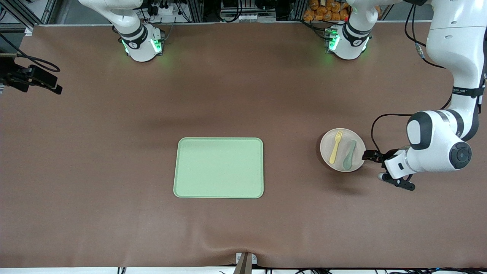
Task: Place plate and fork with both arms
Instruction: 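Lower the left gripper and grasp the white plate's rim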
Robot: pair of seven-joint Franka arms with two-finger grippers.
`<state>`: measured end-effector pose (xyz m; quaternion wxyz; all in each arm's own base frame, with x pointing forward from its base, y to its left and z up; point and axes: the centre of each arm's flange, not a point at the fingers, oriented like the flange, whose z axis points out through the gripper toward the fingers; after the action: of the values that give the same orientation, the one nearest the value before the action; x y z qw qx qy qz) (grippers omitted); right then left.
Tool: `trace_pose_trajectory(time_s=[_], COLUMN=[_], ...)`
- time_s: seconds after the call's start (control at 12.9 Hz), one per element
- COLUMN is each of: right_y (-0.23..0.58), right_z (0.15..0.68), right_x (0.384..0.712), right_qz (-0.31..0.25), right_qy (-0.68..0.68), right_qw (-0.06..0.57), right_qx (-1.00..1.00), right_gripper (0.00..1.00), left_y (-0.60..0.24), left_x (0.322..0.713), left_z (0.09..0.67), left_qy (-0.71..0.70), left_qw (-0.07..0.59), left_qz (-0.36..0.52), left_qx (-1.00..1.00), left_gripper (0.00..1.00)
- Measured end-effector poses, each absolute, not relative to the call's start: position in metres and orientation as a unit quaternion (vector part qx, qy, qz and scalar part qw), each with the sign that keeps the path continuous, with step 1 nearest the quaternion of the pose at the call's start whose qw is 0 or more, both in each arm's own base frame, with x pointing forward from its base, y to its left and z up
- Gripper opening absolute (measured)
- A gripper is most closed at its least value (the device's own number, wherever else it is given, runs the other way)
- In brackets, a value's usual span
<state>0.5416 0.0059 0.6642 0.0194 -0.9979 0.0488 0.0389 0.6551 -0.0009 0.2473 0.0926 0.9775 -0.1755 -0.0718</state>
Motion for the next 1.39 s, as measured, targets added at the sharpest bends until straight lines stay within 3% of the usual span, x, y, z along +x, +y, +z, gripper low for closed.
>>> trace_pose_trajectory(time_s=[0.46, 0.93, 1.08, 1.39], right_y=[0.004, 0.004, 0.004, 0.002], right_z=[0.664, 0.664, 0.664, 0.663], right_x=[0.542, 0.542, 0.542, 0.542], right_qz=[0.04, 0.04, 0.04, 0.042], right_qy=[0.05, 0.051, 0.051, 0.052], right_qw=[0.02, 0.021, 0.021, 0.021], right_qx=[-0.998, -0.998, -0.998, -0.998], right_gripper=[1.0, 1.0, 1.0, 1.0], left_y=[-0.011, -0.009, -0.009, -0.006], left_x=[0.643, 0.641, 0.64, 0.639], left_z=[0.223, 0.204, 0.199, 0.195], left_qy=[-0.188, -0.211, -0.211, -0.208], left_qw=[0.095, 0.097, 0.098, 0.099], left_qz=[-0.072, -0.071, -0.073, -0.076], left_qx=[0.975, 0.97, 0.97, 0.97], left_gripper=[0.89, 0.73, 0.58, 0.56])
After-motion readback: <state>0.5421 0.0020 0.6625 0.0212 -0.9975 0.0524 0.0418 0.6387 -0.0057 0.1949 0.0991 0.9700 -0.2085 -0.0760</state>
